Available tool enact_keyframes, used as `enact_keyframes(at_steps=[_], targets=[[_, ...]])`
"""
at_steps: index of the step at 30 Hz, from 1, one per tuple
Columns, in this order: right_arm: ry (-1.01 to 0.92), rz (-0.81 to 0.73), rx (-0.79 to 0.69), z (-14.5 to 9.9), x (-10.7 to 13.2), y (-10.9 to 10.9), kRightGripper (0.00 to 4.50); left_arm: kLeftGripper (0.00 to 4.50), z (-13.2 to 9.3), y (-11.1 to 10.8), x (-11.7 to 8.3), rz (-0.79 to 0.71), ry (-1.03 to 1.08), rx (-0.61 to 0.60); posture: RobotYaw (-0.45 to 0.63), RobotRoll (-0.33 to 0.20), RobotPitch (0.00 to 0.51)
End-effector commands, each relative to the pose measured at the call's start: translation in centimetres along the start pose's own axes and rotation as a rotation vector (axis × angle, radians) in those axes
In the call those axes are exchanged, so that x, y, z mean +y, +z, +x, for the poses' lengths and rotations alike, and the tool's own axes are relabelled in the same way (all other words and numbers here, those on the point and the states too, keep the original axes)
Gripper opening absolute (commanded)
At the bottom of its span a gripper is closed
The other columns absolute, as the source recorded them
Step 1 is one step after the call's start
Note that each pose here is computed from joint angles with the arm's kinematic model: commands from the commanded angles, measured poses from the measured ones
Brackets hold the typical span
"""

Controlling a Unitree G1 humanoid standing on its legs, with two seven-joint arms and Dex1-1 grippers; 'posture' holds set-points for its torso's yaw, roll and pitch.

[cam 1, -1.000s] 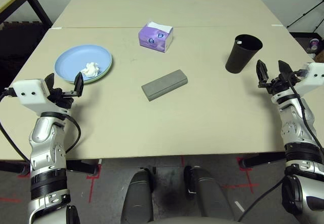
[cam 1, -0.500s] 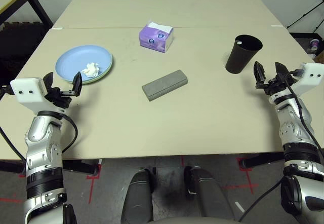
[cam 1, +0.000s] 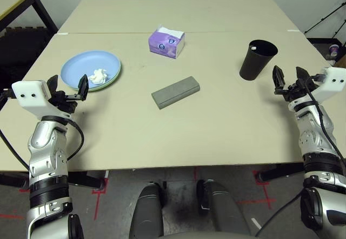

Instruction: Organize and tidy the items on the table.

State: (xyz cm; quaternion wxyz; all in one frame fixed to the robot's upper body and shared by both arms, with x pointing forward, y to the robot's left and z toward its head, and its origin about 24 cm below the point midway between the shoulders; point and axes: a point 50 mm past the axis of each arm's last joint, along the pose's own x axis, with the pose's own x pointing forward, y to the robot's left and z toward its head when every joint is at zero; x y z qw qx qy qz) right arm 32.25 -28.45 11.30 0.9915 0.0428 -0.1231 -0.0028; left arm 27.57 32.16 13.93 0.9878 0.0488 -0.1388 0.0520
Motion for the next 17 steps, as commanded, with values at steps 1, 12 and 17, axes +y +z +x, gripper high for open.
enact_keyframes(at_steps=[1, 12, 17], targets=[[-0.010, -0.017, -0.006, -0.20, -0.58, 0.40, 4.48, 4.50, -0.38, -0.56, 0.19, -0.017, 0.016, 0.019, -0.02, 0.000, 0.095], [0.005, -0.031, -0.006, 0.03, -0.58, 0.37, 4.48, 4.50, -0.37, -0.75, -0.01, -0.029, 0.015, 0.023, -0.01, 0.000, 0.100], [0.010, -0.033, -0.002, 0.05, -0.61, 0.37, 4.48, 4.50, -0.65, -0.82, 0.08, -0.027, 0.016, 0.028, -0.01, 0.000, 0.107]])
